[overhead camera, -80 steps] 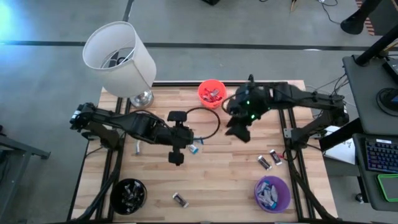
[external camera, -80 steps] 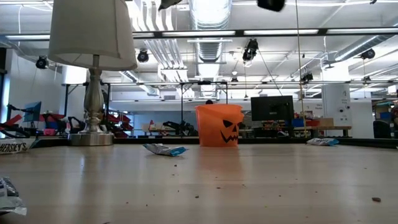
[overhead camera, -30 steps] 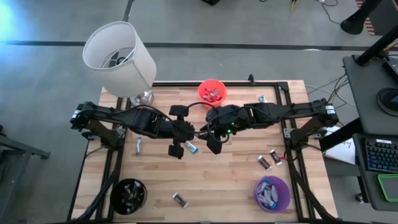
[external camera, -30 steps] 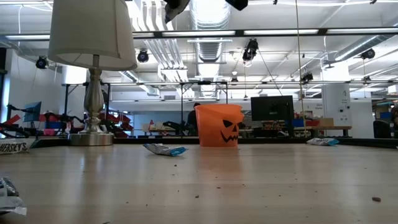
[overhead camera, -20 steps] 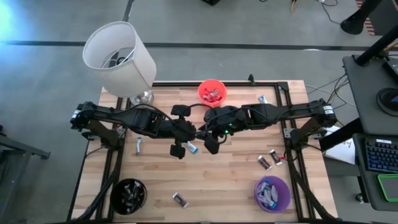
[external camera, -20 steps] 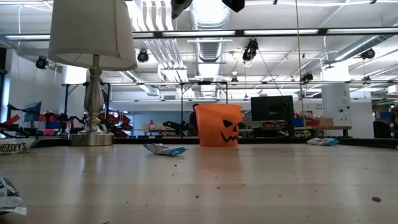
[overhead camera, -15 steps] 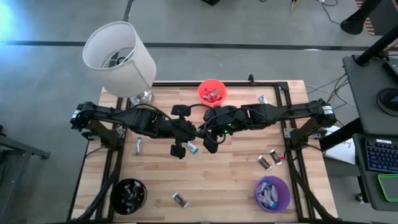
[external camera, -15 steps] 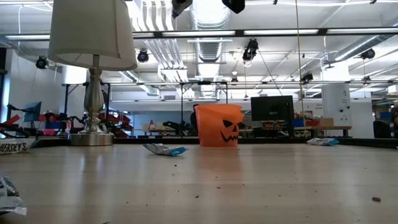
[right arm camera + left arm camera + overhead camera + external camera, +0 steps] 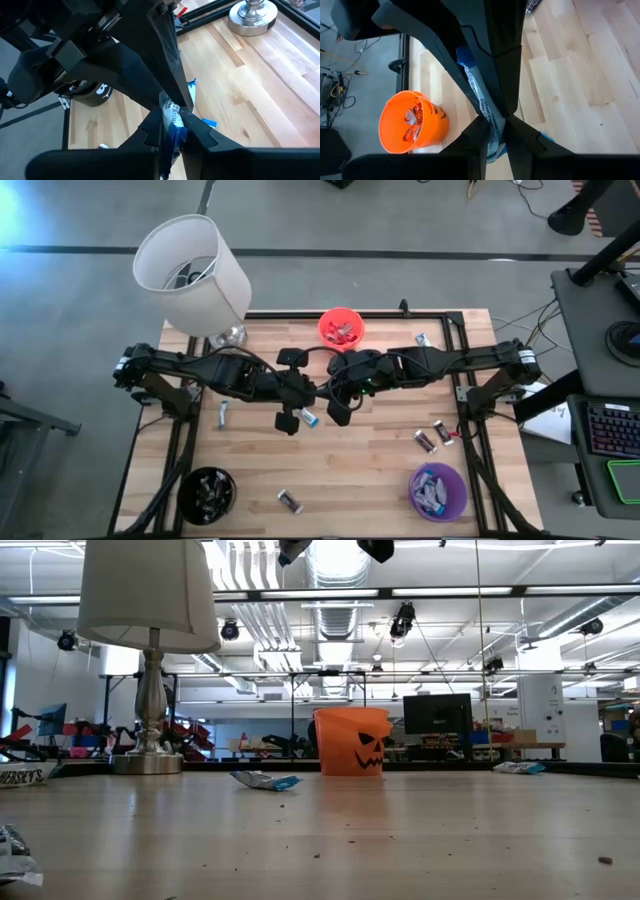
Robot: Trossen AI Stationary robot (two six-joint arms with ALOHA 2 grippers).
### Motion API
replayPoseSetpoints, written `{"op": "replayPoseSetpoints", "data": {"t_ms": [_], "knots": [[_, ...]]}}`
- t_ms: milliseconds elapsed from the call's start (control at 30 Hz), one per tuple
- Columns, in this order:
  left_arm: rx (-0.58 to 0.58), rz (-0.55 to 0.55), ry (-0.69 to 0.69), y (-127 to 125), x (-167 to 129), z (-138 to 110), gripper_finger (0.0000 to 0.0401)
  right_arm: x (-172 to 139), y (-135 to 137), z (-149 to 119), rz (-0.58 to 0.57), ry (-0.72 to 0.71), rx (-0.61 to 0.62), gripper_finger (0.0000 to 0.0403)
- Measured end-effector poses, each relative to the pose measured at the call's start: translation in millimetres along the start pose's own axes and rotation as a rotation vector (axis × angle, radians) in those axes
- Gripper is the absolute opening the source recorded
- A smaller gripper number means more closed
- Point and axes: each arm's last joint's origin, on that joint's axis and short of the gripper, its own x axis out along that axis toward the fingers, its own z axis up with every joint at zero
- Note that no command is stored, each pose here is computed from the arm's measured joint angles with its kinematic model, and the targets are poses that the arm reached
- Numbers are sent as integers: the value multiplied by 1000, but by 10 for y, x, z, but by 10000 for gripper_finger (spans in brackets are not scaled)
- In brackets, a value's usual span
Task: Organize candy in baskets
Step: Put the white chocolate into the purple bucket
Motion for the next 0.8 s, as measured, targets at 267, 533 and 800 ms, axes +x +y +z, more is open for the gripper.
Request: {"op": "replayPoseSetpoints", "data": {"t_ms": [267, 533, 800], "knots": [[-2, 23, 5, 10, 1, -1, 42, -40, 2, 10, 5, -4, 5, 29], [-3, 36, 10, 24, 5, -6, 85, -65, 3, 11, 12, -1, 8, 28], [15, 88, 68, 38, 5, -56, 125, -151, -15, -26, 2, 48, 23, 27]]}}
